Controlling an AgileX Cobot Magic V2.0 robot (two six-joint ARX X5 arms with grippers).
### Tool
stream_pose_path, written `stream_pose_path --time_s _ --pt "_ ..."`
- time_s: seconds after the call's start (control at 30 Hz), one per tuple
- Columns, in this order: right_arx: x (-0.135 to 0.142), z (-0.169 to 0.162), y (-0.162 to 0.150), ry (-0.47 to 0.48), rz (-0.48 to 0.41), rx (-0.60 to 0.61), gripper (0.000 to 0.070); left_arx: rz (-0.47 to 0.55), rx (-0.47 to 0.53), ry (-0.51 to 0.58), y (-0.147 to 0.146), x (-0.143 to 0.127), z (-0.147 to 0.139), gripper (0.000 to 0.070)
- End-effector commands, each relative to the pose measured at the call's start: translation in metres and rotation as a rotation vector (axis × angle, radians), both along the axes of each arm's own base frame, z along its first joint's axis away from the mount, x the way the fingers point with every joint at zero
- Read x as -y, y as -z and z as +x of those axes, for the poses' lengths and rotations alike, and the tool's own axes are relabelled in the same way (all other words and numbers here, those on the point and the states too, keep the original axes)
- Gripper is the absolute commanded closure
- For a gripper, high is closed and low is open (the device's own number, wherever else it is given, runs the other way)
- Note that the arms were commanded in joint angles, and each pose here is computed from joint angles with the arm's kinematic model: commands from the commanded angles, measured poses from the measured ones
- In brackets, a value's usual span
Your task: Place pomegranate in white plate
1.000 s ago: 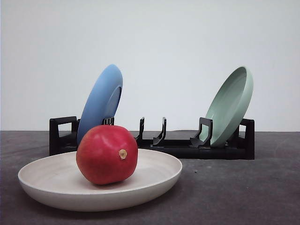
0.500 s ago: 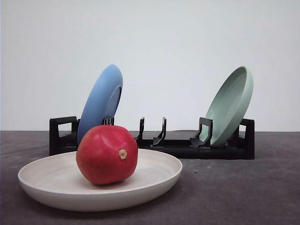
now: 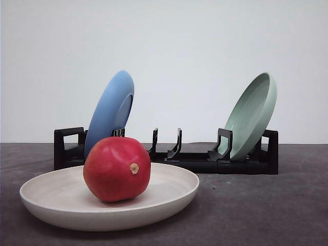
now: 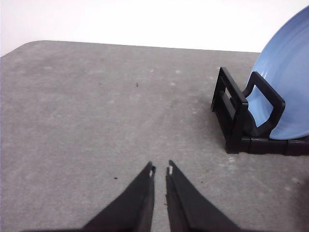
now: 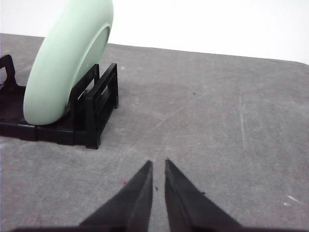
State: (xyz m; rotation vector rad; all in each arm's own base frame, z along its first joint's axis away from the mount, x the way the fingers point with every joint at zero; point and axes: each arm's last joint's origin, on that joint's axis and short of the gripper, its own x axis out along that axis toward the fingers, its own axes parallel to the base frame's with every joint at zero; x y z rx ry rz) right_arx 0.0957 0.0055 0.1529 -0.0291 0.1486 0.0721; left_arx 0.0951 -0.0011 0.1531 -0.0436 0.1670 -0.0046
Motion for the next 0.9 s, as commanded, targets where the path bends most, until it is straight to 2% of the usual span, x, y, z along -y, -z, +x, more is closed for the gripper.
stream_pose_path --time_s 0.0,0.87 --pt "0.0001 0.0004 0.0004 0.001 -0.003 0.007 0.0659 0.005 -0.011 -0.004 0.0037 -0.0003 0.0005 0.0673" --pt "0.0001 0.0004 0.0004 0.001 -0.003 0.007 0.0659 0.005 -0.011 -0.004 0.0037 -0.0003 0.0005 0.0673"
